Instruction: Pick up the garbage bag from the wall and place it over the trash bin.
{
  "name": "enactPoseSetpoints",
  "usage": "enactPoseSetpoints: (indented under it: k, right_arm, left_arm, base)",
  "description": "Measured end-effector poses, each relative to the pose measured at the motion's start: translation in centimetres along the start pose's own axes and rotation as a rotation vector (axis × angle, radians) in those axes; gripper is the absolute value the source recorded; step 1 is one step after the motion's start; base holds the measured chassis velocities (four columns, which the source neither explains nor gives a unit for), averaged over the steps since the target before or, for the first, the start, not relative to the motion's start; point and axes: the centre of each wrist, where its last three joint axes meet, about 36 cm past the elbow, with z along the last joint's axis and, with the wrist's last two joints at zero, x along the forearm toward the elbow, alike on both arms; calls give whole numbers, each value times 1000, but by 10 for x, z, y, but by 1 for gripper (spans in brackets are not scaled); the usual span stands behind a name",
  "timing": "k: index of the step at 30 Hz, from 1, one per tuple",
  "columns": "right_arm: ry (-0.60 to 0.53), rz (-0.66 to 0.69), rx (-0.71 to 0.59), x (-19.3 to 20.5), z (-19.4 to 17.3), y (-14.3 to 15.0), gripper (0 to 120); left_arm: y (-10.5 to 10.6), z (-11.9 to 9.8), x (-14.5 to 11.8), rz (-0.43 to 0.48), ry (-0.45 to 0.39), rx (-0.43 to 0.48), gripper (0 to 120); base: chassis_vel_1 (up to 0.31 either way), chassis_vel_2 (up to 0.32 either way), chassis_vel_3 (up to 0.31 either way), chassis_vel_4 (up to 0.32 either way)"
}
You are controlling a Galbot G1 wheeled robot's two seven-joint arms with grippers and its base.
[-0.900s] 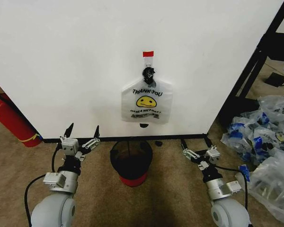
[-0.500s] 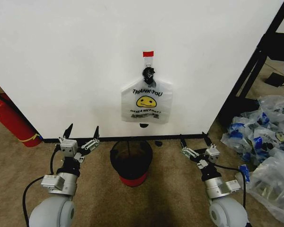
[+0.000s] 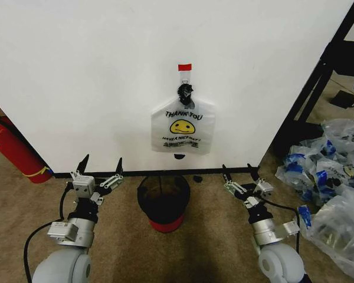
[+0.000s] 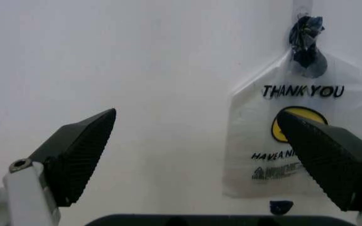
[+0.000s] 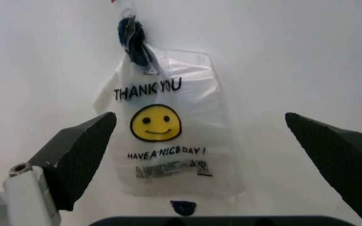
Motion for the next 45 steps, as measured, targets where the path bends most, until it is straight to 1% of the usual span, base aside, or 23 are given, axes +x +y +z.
enactPoseSetpoints:
  k: [6, 9, 11, 15, 16, 17, 19, 22, 23, 24, 25, 26, 28, 32, 33, 36, 40, 45]
  right_arm:
    - [26, 17, 61, -3, 4, -6, 100]
    - [20, -1, 39, -9, 7, -7, 100]
    - [-13, -32, -89, -24, 11, -2, 100]
    - [-89, -82, -442, -63, 27, 14, 100]
    - [-98, -96, -487, -70, 30, 17, 100]
    - [-98, -96, -487, -70, 30, 17, 100]
    - [-127, -148, -625, -98, 45, 21, 100]
    - [-171, -205, -736, -130, 57, 21, 100]
    - [-176, -212, -755, -136, 61, 21, 100]
    - [-176, -212, -755, -136, 61, 21, 100]
    - [-187, -231, -782, -152, 70, 19, 100]
    - [-191, -235, -788, -157, 72, 18, 100]
    - [-207, -242, -821, -181, 77, 17, 100]
    - [-227, -276, -847, -219, 73, 25, 100]
    - [-227, -276, -847, -219, 73, 25, 100]
    - [-240, -319, -854, -250, 71, 34, 100]
    - [-240, -337, -866, -274, 76, 46, 100]
    - [-229, -342, -858, -290, 83, 56, 100]
  left_arm:
    - [-3, 9, 0, -3, 11, 1, 100]
    - [-3, 12, 0, -2, 15, -3, 100]
    - [-3, 17, -1, 8, 20, -11, 100]
    - [-4, 22, -4, 44, 30, -31, 100]
    - [-3, 23, -4, 47, 31, -34, 100]
    - [-3, 23, -4, 47, 31, -34, 100]
    - [0, 24, -4, 52, 38, -48, 100]
    - [4, 25, -4, 51, 39, -60, 100]
    - [4, 25, -4, 51, 39, -62, 100]
    - [4, 25, -4, 51, 39, -62, 100]
    - [5, 26, -4, 52, 40, -64, 100]
    - [5, 26, -4, 53, 40, -65, 100]
    - [6, 30, -7, 65, 42, -68, 100]
    - [7, 37, -7, 67, 52, -72, 100]
    - [7, 37, -7, 67, 52, -72, 100]
    - [7, 39, -7, 67, 54, -72, 100]
    - [8, 41, -8, 70, 56, -73, 100]
    - [10, 45, -10, 70, 60, -77, 100]
  base:
    - [0, 0, 0, 0]
    - [0, 0, 0, 0]
    - [0, 0, 0, 0]
    - [0, 0, 0, 0]
    - [0, 0, 0, 0]
    - [0, 0, 0, 0]
    - [0, 0, 0, 0]
    - [0, 0, 0, 0]
    - [0, 0, 0, 0]
    - [0, 0, 0, 0]
    - [0, 0, 0, 0]
    - [0, 0, 0, 0]
    - [0, 0, 0, 0]
    - [0, 0, 0, 0]
    - [0, 0, 0, 0]
    - [0, 0, 0, 0]
    - [0, 0, 0, 0]
    - [0, 0, 0, 0]
